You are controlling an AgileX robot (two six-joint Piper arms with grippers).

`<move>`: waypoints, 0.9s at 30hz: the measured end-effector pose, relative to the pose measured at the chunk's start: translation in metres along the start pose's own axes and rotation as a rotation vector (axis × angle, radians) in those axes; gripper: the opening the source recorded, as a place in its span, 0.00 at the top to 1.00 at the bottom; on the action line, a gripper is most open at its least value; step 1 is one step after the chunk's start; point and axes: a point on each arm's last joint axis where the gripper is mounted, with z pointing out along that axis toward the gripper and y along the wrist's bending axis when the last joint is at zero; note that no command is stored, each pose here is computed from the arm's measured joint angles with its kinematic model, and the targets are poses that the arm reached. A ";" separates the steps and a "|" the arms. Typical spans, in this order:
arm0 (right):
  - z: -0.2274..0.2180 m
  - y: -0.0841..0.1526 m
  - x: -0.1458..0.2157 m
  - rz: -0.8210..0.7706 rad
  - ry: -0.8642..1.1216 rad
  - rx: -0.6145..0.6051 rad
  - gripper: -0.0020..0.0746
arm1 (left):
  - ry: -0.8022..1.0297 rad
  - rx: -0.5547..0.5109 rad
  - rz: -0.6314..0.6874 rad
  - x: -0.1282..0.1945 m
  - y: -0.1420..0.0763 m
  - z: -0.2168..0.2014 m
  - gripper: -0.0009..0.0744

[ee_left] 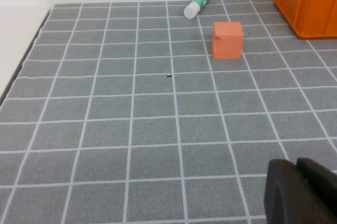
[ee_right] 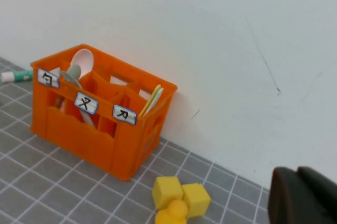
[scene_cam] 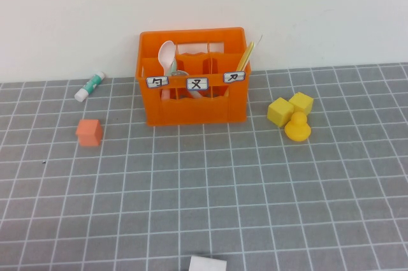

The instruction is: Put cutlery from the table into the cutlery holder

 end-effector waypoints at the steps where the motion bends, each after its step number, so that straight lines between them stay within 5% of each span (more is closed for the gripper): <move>1: -0.009 0.001 0.006 0.007 -0.011 0.003 0.98 | 0.000 0.000 0.000 0.000 0.000 0.000 0.99; 13: -0.048 0.011 0.081 0.053 0.105 0.071 0.98 | 0.000 0.000 0.000 0.000 0.000 0.000 0.99; 27: -0.057 0.019 0.079 -0.062 -0.023 0.008 0.98 | 0.000 0.000 0.002 0.000 0.000 0.000 0.99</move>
